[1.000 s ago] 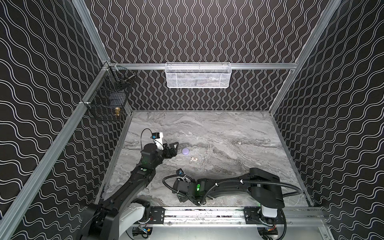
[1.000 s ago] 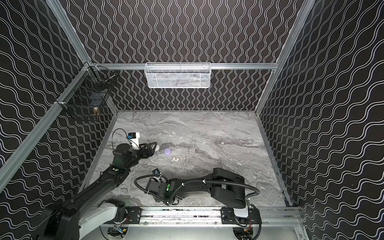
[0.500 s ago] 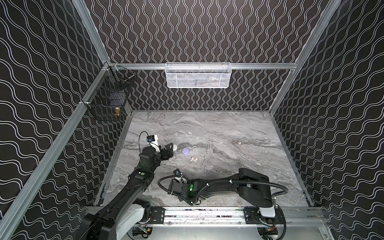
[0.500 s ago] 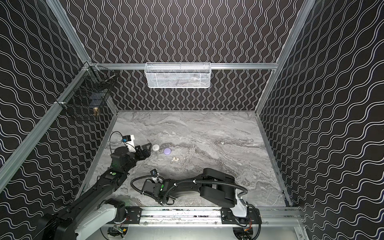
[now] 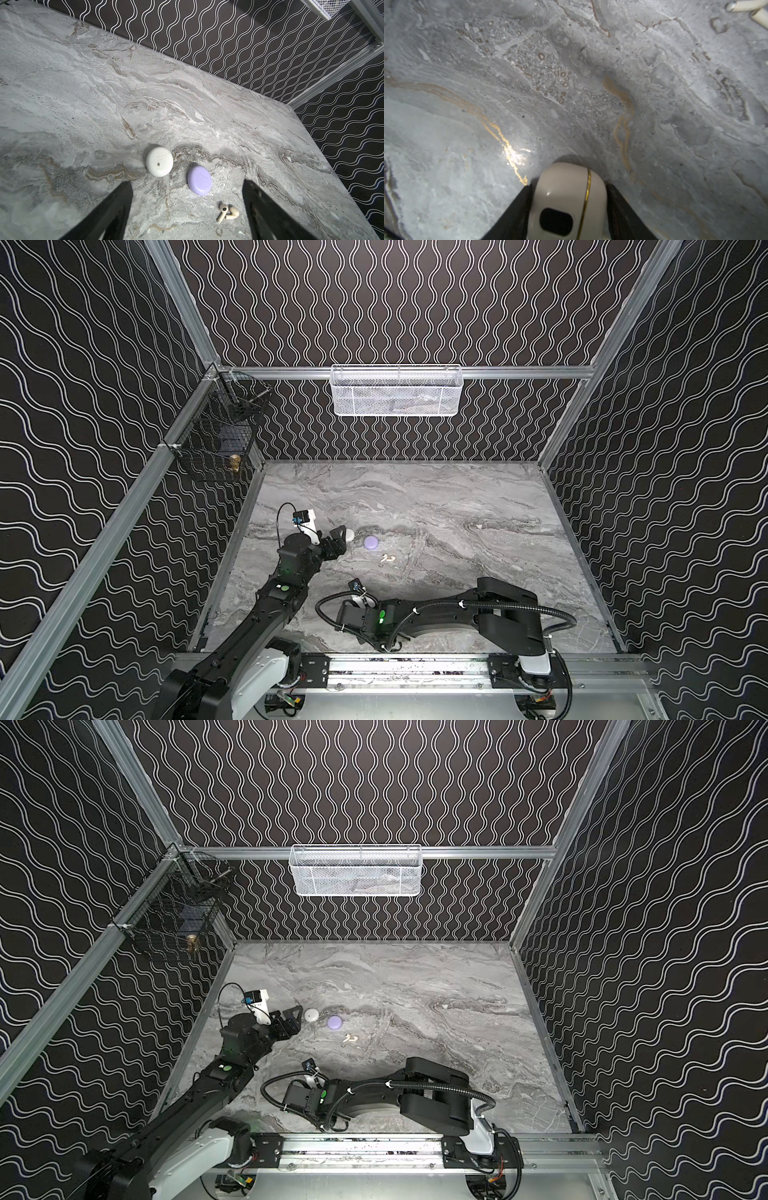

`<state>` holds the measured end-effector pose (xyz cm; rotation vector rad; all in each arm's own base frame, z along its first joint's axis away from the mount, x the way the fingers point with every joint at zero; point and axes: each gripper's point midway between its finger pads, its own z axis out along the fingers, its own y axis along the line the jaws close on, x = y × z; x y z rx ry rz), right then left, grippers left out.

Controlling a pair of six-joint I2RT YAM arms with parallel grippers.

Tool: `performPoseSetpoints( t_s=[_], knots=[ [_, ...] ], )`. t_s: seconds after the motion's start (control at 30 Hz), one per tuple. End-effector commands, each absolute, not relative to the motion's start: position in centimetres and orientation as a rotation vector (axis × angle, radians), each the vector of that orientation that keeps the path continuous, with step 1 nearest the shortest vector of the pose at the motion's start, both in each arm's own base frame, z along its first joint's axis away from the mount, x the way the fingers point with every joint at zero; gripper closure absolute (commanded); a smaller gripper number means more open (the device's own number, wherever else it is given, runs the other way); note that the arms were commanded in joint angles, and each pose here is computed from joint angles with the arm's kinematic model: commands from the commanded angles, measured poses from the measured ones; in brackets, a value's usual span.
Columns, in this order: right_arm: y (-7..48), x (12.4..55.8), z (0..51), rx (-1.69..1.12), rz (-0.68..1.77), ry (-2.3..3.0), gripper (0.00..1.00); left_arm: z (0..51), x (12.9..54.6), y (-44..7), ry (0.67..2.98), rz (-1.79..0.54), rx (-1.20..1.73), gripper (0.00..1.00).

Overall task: Insert the wireless bluetooth earbuds into the charging case
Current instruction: 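Grasp the cream case with the right gripper while the left gripper lifts away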

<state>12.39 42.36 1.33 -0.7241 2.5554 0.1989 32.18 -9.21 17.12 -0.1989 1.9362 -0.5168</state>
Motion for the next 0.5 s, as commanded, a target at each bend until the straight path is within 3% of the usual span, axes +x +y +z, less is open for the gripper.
performPoseSetpoints(
  t_s=[0.0,0.3,0.47],
  knots=[
    [40.2,11.4,0.0,-0.745,0.111,2.627,0.46,17.4,32.3,-9.2,1.919,-0.512,-0.188,0.15],
    [40.3,11.4,0.3,-0.769,0.146,2.602,0.63,17.6,32.3,-9.5,1.924,-0.524,-0.171,0.16],
    [42.0,13.7,6.2,-0.905,0.289,2.261,0.74,19.4,32.2,-9.0,1.966,-0.581,-0.247,0.16]
  ],
)
